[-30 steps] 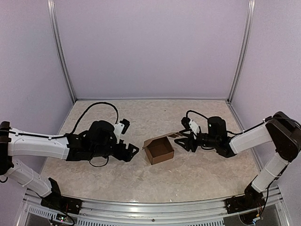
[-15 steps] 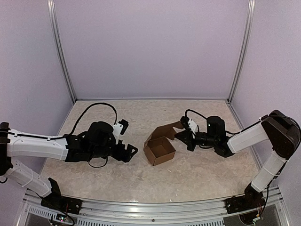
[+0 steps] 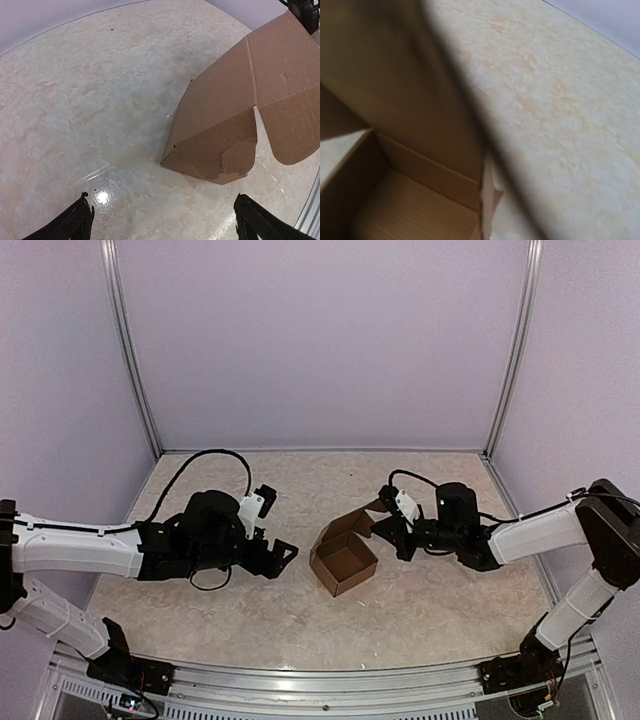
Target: Fold the paper box
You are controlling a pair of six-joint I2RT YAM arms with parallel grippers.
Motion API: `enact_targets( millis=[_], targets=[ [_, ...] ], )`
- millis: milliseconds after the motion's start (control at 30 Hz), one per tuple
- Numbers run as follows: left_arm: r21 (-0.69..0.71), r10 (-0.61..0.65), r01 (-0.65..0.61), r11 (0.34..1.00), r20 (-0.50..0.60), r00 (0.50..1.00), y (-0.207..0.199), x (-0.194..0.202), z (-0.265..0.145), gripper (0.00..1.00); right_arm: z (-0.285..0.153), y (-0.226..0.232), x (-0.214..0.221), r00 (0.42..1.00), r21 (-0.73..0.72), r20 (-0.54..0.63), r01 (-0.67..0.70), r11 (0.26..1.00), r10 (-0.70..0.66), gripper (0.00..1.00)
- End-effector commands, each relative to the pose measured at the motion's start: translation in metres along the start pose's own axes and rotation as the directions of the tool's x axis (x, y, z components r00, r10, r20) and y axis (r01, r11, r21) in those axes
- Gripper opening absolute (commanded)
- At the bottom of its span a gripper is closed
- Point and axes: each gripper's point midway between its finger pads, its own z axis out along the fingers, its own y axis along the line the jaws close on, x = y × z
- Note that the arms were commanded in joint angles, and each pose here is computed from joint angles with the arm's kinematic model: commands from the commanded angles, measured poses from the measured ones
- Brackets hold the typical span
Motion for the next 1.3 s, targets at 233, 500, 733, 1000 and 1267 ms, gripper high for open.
enact_targets(
  millis=[233,500,733,1000,1267],
  targets=[
    [0.148,0.032,-0.052,0.988,0.132,0.991,-0.029,-0.029,-0.014,0.96,-0.002,-0.005,-0.024,0.975,0.178,-0.121,-0.164,0.970,0.187,0.00],
    [0.126,0.032,-0.049,0.991,0.136,0.990,-0.023,-0.027,-0.006,0.96,0.001,0.001,-0.021,0.932,0.231,-0.183,-0.269,0.935,0.314,0.00],
    [0.049,0.022,-0.028,0.998,0.114,0.993,-0.002,-0.029,0.010,0.95,0.006,0.011,-0.016,0.904,0.236,-0.246,-0.294,0.926,0.350,0.00],
    [0.116,-0.014,-0.002,0.993,0.132,0.991,0.009,-0.035,0.022,0.84,0.007,0.018,-0.015,0.888,0.208,-0.270,-0.324,0.923,0.372,0.00],
    [0.197,-0.015,-0.009,0.980,0.121,0.993,-0.005,-0.041,0.034,0.74,0.010,0.023,-0.022,0.881,0.195,-0.269,-0.345,0.918,0.389,0.00]
  ],
)
